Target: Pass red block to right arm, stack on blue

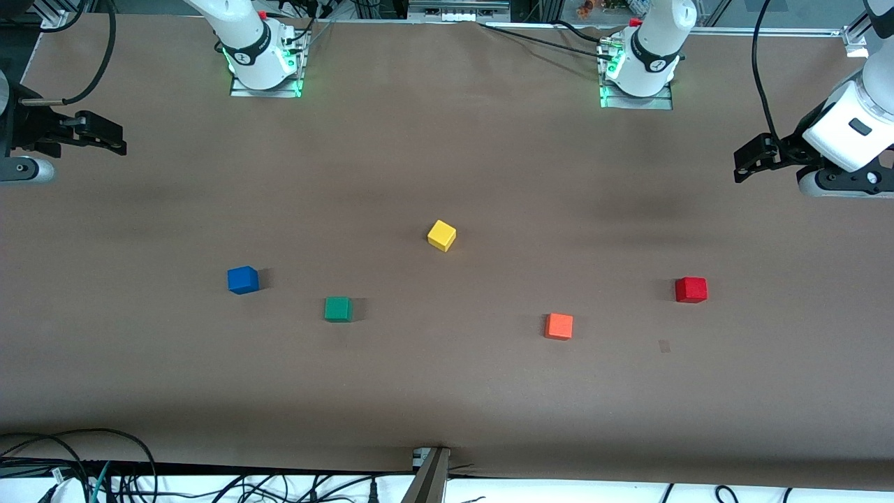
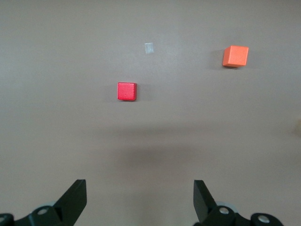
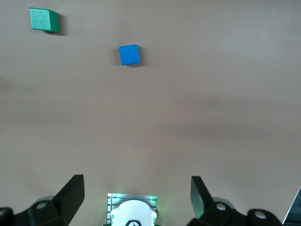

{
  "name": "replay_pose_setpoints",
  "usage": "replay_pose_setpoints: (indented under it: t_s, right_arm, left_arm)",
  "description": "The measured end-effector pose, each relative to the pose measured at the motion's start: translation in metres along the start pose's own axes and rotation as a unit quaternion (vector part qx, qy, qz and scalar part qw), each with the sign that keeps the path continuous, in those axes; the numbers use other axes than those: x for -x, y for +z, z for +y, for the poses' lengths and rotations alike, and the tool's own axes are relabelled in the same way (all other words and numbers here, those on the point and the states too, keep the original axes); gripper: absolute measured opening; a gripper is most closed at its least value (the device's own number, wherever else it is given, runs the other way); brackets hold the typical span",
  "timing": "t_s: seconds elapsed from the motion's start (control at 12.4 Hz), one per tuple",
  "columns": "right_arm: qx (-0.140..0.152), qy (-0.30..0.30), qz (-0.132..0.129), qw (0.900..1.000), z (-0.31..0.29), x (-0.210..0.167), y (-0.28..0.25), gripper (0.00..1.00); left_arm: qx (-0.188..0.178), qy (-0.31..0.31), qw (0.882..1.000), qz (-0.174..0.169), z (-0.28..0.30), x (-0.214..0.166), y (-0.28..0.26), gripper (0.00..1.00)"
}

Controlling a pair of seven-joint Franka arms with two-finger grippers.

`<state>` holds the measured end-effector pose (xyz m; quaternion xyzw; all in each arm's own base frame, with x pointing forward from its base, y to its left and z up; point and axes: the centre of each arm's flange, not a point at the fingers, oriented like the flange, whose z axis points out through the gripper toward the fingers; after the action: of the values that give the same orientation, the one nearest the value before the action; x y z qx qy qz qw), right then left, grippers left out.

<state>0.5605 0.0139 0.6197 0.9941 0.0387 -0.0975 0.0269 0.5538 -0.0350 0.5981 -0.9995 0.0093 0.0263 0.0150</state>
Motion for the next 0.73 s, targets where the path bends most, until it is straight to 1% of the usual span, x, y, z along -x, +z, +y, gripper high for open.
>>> replay_pose_setpoints:
  t_s: [0.4, 0.73]
  right_arm:
    - [0.000, -0.001, 0.000, 1.000, -0.0011, -0.0002, 0.0002, 1.00]
    - [0.000, -0.001, 0.000, 1.000, -0.0007, -0.0003, 0.0003, 1.00]
  left_arm:
    - [0.001, 0.001, 1.000, 0.009, 0.0008, -0.0032, -0.0044, 1.00]
    - [0.001, 0.001, 1.000, 0.008, 0.0009, -0.0055, -0.0028, 1.00]
